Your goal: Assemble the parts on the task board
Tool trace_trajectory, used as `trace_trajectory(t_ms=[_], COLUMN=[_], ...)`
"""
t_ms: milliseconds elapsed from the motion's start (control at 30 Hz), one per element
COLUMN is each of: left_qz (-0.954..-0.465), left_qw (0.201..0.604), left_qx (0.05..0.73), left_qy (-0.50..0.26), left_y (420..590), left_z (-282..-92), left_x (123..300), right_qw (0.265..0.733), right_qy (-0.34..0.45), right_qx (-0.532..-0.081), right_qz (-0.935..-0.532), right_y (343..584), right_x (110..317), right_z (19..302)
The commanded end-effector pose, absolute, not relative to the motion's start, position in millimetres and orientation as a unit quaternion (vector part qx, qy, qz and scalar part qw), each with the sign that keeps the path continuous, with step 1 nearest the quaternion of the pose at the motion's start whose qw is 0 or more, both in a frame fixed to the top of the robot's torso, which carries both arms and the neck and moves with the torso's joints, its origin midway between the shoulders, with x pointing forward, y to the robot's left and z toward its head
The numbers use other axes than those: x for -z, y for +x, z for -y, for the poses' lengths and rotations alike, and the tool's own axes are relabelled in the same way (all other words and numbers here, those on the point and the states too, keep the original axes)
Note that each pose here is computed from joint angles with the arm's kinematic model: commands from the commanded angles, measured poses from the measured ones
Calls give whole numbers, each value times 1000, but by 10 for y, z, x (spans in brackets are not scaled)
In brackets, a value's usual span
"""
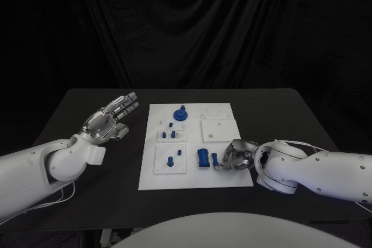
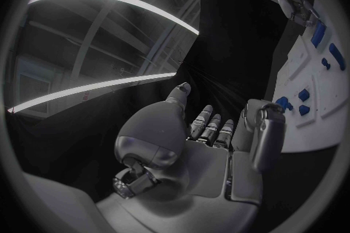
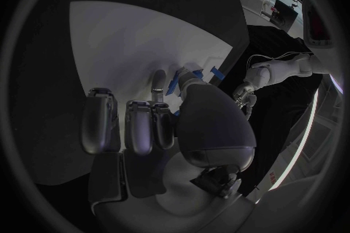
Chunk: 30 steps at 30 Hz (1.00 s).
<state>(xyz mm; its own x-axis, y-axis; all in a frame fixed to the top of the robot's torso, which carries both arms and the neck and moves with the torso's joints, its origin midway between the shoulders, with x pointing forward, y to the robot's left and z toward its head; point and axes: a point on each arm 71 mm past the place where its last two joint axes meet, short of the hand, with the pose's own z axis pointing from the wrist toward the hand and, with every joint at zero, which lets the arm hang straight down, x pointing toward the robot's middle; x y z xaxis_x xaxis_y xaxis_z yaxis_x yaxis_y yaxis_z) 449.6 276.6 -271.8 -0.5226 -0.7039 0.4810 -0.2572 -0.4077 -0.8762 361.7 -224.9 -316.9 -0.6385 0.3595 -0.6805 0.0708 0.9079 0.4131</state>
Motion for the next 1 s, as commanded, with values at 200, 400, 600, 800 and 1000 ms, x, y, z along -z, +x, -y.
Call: trace_trajectory(t_ms=[200,400,600,800,1000], left_qz=[-515,-516,-515,-510,-498], left_qw=[154,153,153,156,164], left_qx=[707,706,706,709,717], left_qy=[-460,-461,-460,-460,-460], left_y=[4489,4488,4486,4471,4421], left_z=[-2754,-2753,-2752,-2749,-2727], left_x=[2716,2718,2718,2703,2659], right_qw=[398,393,390,401,464], right_qy=[115,109,104,105,131], right_qx=[-166,-170,-176,-196,-250], right_qz=[-895,-897,-898,-889,-840], right_y=[3613,3604,3589,3562,3590], right_x=[3193,3196,3190,3138,2940], right_z=[2255,2238,2223,2219,2270])
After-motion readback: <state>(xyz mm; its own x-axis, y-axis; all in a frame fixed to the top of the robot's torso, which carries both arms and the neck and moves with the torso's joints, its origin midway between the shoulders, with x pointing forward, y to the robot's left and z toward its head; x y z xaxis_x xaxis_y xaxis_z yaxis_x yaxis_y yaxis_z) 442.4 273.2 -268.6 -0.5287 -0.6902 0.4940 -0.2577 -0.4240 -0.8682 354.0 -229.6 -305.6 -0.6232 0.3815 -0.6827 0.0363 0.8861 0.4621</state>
